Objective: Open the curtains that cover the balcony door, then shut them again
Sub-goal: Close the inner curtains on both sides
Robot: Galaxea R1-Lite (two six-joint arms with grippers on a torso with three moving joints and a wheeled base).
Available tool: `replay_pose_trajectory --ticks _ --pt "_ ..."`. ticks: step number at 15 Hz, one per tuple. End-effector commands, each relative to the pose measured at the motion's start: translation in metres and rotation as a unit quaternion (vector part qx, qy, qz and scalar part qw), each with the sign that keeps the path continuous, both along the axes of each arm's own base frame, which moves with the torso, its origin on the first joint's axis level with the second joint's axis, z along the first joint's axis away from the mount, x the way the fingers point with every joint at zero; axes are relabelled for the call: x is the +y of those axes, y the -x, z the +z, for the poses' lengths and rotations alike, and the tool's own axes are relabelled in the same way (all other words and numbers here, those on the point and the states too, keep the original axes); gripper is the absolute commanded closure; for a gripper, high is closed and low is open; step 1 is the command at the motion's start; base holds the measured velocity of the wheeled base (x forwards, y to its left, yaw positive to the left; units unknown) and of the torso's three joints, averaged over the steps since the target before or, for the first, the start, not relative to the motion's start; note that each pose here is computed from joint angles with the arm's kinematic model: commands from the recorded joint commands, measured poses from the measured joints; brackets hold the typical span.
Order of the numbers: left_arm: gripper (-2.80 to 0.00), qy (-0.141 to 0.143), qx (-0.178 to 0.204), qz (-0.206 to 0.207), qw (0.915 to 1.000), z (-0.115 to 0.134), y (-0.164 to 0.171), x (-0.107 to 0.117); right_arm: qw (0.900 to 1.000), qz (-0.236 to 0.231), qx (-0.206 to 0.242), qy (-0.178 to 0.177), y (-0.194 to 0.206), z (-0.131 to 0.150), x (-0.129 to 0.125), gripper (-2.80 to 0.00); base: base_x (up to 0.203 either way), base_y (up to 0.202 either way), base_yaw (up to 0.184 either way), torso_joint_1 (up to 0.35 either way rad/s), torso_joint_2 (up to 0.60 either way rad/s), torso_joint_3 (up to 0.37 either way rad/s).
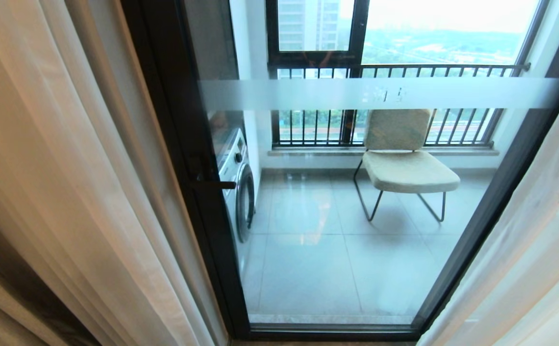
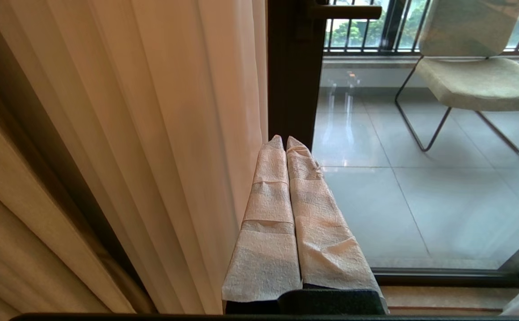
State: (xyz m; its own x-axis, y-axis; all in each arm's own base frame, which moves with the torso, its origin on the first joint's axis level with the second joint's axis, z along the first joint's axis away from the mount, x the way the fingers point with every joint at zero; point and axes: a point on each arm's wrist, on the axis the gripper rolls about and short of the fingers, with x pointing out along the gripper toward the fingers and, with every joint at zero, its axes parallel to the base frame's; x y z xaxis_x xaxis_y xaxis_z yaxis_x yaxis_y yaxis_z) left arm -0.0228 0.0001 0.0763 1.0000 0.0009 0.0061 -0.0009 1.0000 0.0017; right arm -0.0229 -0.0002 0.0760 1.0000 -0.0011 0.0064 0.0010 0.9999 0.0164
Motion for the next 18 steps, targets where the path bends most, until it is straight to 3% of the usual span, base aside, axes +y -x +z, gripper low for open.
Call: replay_pose_trajectory --ticks 1,13,18 --pt "0.0 0.0 0.0 0.001 1.0 0.0 0.0 0.0 1.0 0.001 0.0 0.0 0.0 0.0 0.0 0.0 0.0 0.0 0.0 0.0 0.0 0.0" --pt "0.0 -0.003 -0.003 0.001 1.0 0.001 0.0 0.0 1.0 0.001 0.0 0.0 0.0 0.0 0.0 0.0 0.0 0.0 0.0 0.0 0.0 0.0" --pt "0.0 0.002 -0.004 0.0 1.0 0.054 -0.002 0.0 1.0 0.001 0.0 0.0 0.0 0.0 0.0 0.0 0.0 0.0 0.0 0.0 0.0 0.0"
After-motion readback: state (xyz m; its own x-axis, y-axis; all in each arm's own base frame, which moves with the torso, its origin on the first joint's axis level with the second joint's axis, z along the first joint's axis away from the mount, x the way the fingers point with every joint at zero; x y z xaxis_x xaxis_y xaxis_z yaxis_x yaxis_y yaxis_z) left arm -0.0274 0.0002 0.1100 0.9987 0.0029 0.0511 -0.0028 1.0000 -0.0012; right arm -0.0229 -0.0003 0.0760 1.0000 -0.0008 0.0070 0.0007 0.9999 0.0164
